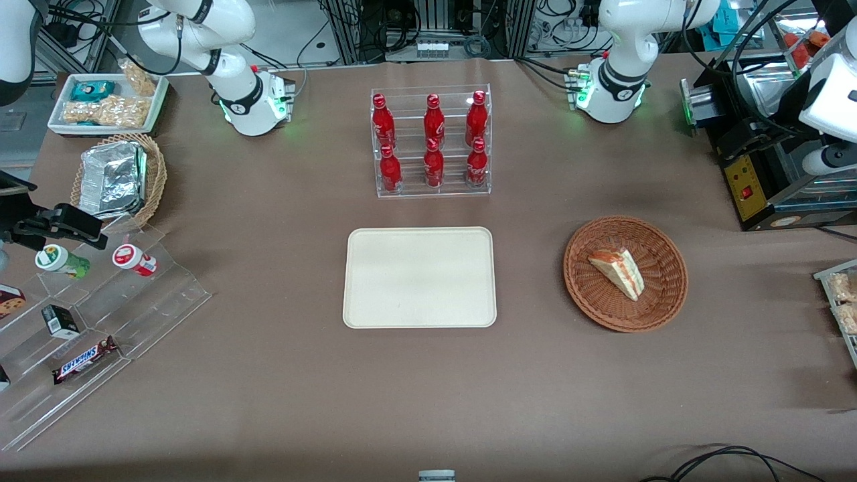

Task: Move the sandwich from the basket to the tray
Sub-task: 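Move the left gripper from rest toward the wicker basket with the sandwich, then lower the open left gripper over the sandwich and close on it, then lift the sandwich out of the basket and carry it toward the tray, then lower the sandwich onto the cream tray and open the left gripper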

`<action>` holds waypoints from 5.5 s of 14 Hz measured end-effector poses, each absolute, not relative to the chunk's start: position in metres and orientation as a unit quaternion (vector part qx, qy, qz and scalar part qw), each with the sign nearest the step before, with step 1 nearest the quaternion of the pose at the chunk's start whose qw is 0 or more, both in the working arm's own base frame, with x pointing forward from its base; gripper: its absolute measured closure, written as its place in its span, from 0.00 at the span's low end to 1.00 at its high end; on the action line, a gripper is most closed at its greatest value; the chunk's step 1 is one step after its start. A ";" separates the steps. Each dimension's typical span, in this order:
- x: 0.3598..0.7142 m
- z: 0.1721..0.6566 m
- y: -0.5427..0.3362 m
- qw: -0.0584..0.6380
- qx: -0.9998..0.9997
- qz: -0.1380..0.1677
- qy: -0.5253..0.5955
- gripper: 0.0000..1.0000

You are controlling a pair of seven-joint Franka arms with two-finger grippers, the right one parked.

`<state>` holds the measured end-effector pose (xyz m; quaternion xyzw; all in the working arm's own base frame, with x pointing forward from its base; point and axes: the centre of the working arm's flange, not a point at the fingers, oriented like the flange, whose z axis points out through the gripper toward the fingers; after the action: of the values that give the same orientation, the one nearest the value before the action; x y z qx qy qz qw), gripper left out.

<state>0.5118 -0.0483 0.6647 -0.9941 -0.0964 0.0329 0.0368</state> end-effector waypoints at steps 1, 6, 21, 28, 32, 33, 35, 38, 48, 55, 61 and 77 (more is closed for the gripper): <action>0.512 0.665 -0.049 0.036 -0.994 0.033 -0.096 0.00; 0.512 0.662 -0.049 0.036 -0.994 0.036 -0.096 0.00; 0.591 0.372 -0.055 0.030 -0.943 0.052 -0.328 0.00; 0.566 0.283 -0.057 0.005 -0.927 0.018 -0.374 0.00; 0.558 0.254 -0.058 -0.004 -0.920 0.010 -0.391 0.00; 0.557 0.249 -0.059 -0.007 -0.920 0.007 -0.392 0.00; 0.552 0.239 -0.061 -0.011 -0.920 0.003 -0.392 0.00; 0.545 0.229 -0.074 -0.009 -0.917 0.010 -0.399 0.00; 0.547 0.270 -0.098 -0.016 -0.911 -0.013 -0.411 0.70; 0.516 0.345 -0.232 0.009 -0.990 0.019 -0.138 0.83; 0.499 0.341 -0.406 -0.002 -0.998 0.043 -0.035 0.84; 0.522 0.235 -0.550 0.028 -0.997 0.015 -0.067 0.35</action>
<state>0.5221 -0.5504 0.2347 -0.9973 -0.0665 0.0148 0.0285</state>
